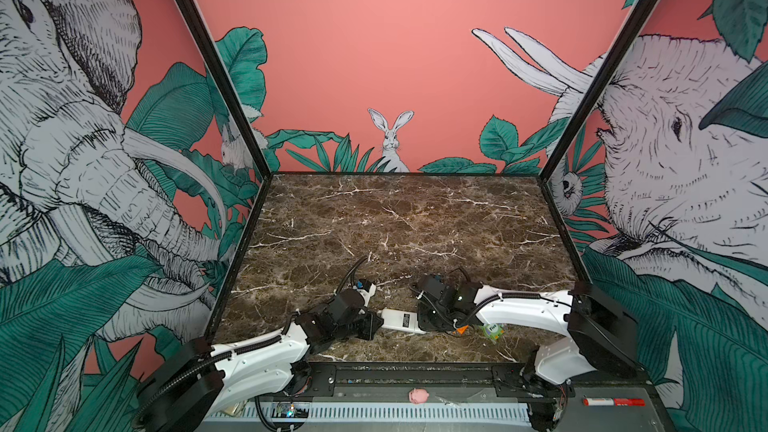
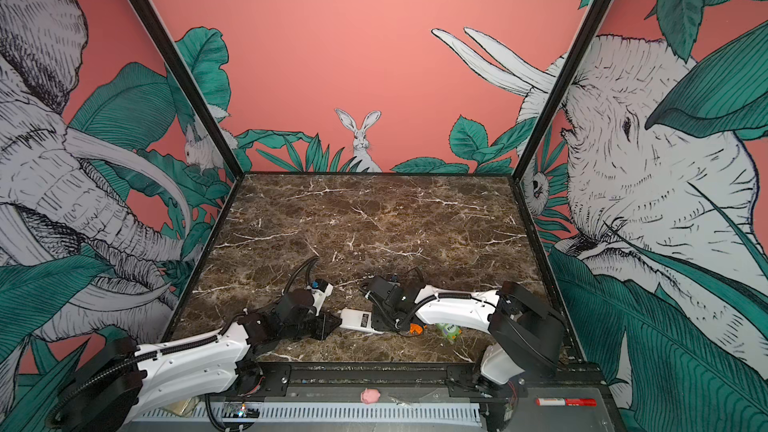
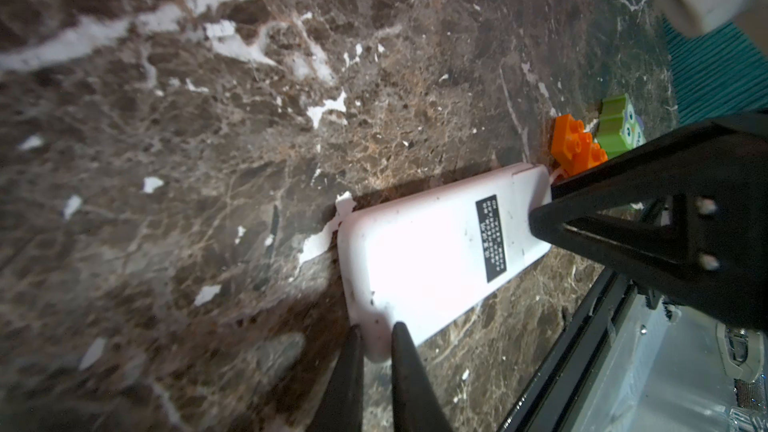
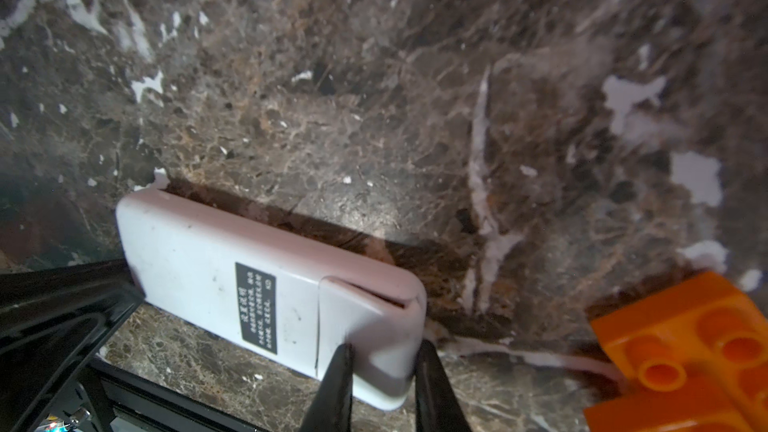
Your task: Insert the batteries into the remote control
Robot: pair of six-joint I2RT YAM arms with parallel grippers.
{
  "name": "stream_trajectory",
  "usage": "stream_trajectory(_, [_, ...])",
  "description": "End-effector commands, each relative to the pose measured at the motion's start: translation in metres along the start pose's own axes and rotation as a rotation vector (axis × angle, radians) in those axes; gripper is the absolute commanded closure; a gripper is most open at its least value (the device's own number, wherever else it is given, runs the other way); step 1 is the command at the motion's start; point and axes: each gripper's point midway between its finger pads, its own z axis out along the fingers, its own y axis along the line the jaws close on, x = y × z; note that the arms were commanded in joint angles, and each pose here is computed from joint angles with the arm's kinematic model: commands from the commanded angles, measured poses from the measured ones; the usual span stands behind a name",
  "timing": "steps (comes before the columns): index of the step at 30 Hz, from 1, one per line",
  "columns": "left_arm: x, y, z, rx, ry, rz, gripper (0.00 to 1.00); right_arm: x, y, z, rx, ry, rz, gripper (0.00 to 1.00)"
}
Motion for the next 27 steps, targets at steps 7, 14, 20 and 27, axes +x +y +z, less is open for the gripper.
stream_trajectory(7, [0.042, 0.005, 0.001, 0.014, 0.157, 0.014, 0.85, 0.028, -0.043, 0.033, 0.150, 0.065, -0.017, 0.76])
stream_trajectory(14, [0.042, 0.006, 0.001, 0.012, 0.160, 0.021, 0.85, 0.030, -0.045, 0.029, 0.174, 0.066, -0.030, 0.68])
stream_trajectory(20, [0.043, 0.008, 0.001, 0.008, 0.162, 0.023, 0.85, 0.031, -0.045, 0.029, 0.185, 0.067, -0.044, 0.79])
stream_trajectory(27, [0.044, 0.008, 0.001, 0.009, 0.163, 0.019, 0.85, 0.033, -0.036, 0.033, 0.178, 0.083, -0.071, 0.85])
